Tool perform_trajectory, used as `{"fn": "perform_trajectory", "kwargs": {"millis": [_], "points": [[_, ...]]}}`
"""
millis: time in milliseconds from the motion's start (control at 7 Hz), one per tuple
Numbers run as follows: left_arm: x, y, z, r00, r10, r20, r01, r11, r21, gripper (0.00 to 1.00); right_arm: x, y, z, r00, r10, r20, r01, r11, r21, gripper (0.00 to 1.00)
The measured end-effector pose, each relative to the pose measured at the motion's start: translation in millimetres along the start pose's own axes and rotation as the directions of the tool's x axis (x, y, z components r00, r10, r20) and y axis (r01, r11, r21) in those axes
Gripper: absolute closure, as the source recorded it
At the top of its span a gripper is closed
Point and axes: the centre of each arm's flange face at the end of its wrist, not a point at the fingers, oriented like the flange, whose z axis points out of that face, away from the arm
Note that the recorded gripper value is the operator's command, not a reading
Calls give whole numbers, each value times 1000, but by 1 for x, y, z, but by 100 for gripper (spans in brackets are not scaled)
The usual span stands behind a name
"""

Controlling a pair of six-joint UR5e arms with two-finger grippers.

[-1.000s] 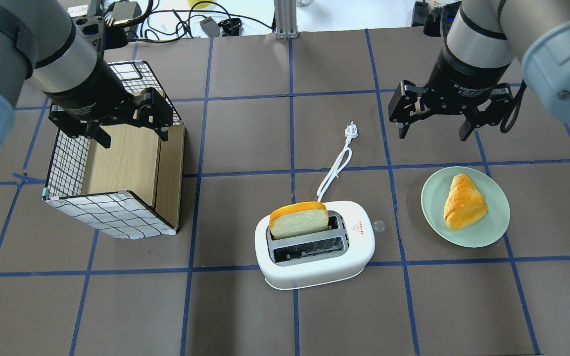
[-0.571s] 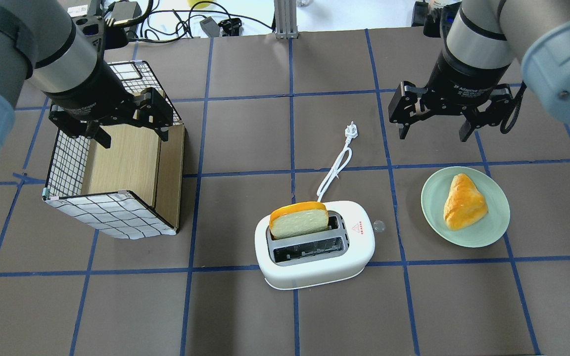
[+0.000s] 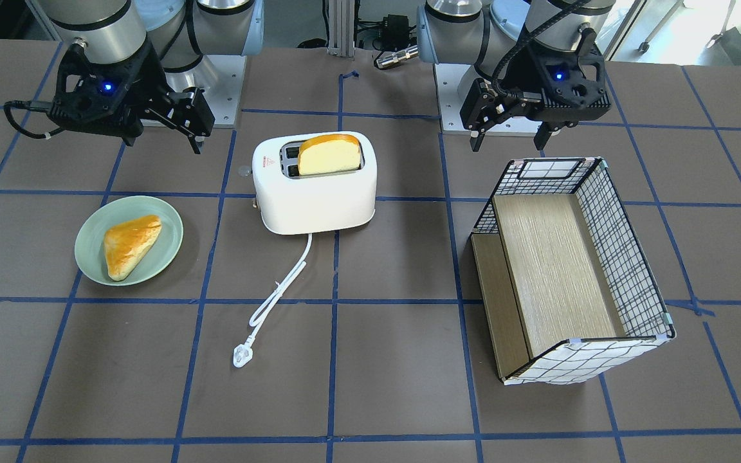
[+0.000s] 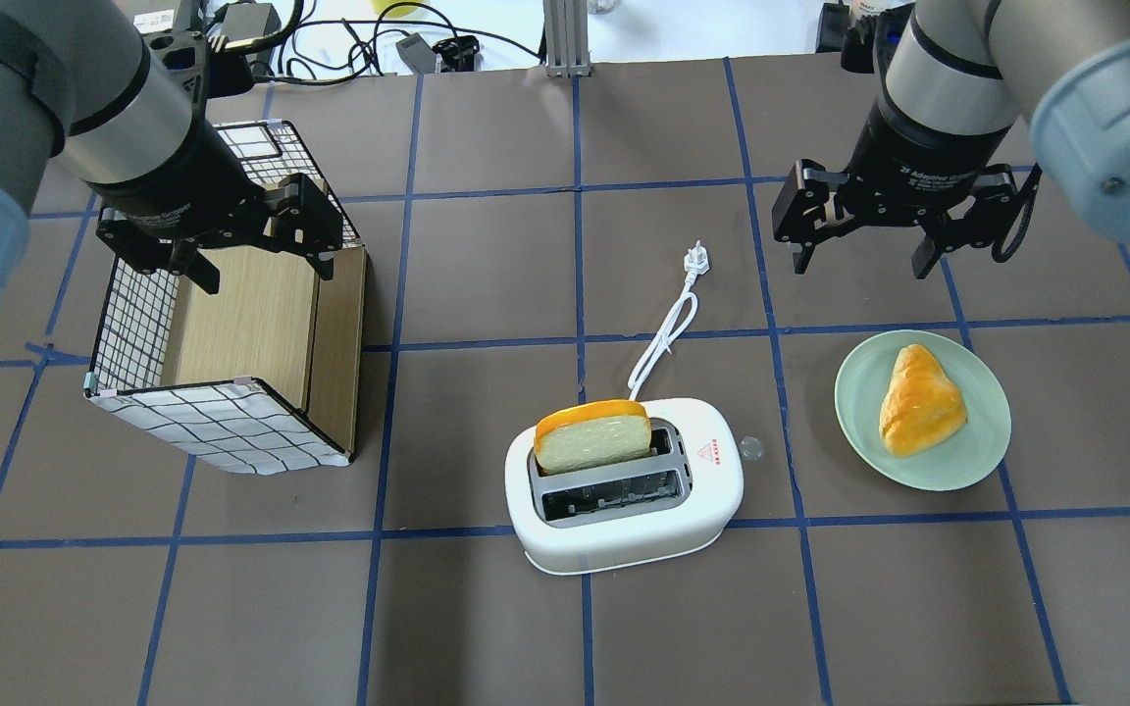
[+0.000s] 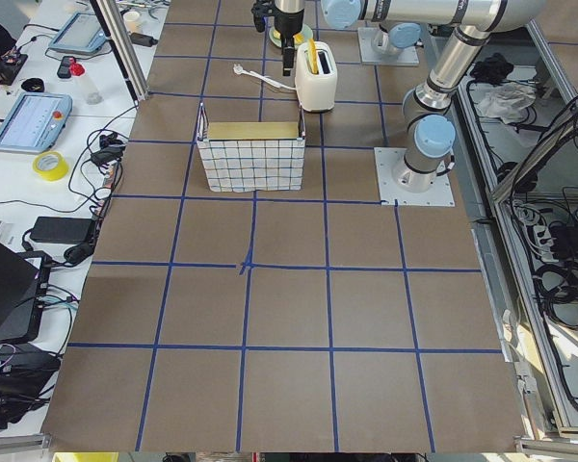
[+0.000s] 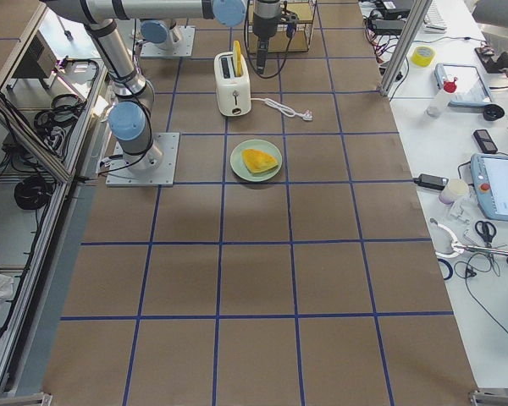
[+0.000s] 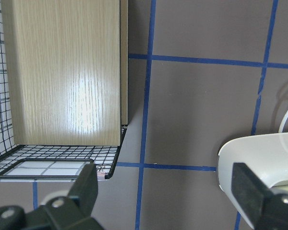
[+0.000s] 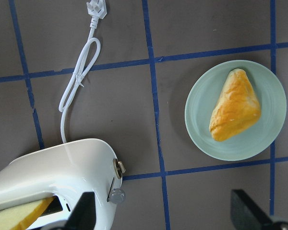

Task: Press toaster with right arm

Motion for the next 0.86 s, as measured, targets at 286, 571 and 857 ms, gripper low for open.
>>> {"fn": "perform_trajectory", "kwargs": {"millis": [286, 571, 857], "points": [[0, 0, 0, 1000, 0, 0, 0, 1000, 1, 0, 0, -1, 0, 1000, 1, 8, -1, 1000, 2, 0], [0, 0, 0, 1000, 0, 0, 0, 1000, 1, 0, 2, -3, -2, 1000, 0, 8, 0, 1000, 12, 18], [0, 0, 0, 1000, 0, 0, 0, 1000, 0, 0, 13, -8, -7, 1000, 6, 10, -6, 999, 33, 75]]}}
